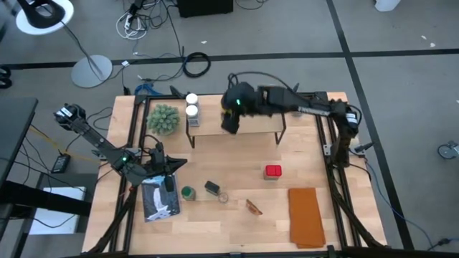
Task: Shelf spices
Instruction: Put the yellow seasoning bottle on the shelf
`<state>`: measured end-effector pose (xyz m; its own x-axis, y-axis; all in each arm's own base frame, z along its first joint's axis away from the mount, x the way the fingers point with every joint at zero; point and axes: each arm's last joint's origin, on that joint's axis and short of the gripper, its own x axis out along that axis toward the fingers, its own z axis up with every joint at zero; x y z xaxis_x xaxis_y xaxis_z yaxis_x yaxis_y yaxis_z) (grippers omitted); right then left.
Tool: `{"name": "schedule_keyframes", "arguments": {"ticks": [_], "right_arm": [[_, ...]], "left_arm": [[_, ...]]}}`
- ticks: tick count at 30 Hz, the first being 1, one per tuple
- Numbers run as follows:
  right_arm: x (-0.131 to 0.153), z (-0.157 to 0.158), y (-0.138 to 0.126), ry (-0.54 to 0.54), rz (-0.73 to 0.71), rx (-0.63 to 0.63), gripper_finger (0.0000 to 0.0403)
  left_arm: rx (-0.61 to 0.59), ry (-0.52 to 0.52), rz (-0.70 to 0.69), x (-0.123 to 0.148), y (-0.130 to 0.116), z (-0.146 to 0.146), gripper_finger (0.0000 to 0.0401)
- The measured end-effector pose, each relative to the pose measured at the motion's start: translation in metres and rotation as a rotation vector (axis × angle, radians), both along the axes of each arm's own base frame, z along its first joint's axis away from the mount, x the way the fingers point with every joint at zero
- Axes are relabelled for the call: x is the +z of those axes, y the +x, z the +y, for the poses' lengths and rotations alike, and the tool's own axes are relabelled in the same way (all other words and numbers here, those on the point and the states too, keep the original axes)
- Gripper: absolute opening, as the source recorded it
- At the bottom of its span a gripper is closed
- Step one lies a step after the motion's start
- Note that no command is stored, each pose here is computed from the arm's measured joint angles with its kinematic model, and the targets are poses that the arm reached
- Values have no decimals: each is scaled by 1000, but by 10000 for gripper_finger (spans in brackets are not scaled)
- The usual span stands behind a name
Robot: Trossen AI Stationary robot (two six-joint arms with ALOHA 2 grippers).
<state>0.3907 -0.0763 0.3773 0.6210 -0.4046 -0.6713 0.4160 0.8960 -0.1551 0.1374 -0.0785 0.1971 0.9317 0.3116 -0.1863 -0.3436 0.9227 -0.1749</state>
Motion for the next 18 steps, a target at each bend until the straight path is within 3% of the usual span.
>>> {"name": "schedule_keyframes", "arguments": {"ticks": [7, 18], "right_arm": [[-14, -43, -4, 117, 25, -34, 243], [-14, -47, -8, 125, 37, -51, 275]], "left_arm": [[-17, -2, 7, -1, 0, 0, 1], [-18, 2, 9, -1, 0, 0, 1]]}}
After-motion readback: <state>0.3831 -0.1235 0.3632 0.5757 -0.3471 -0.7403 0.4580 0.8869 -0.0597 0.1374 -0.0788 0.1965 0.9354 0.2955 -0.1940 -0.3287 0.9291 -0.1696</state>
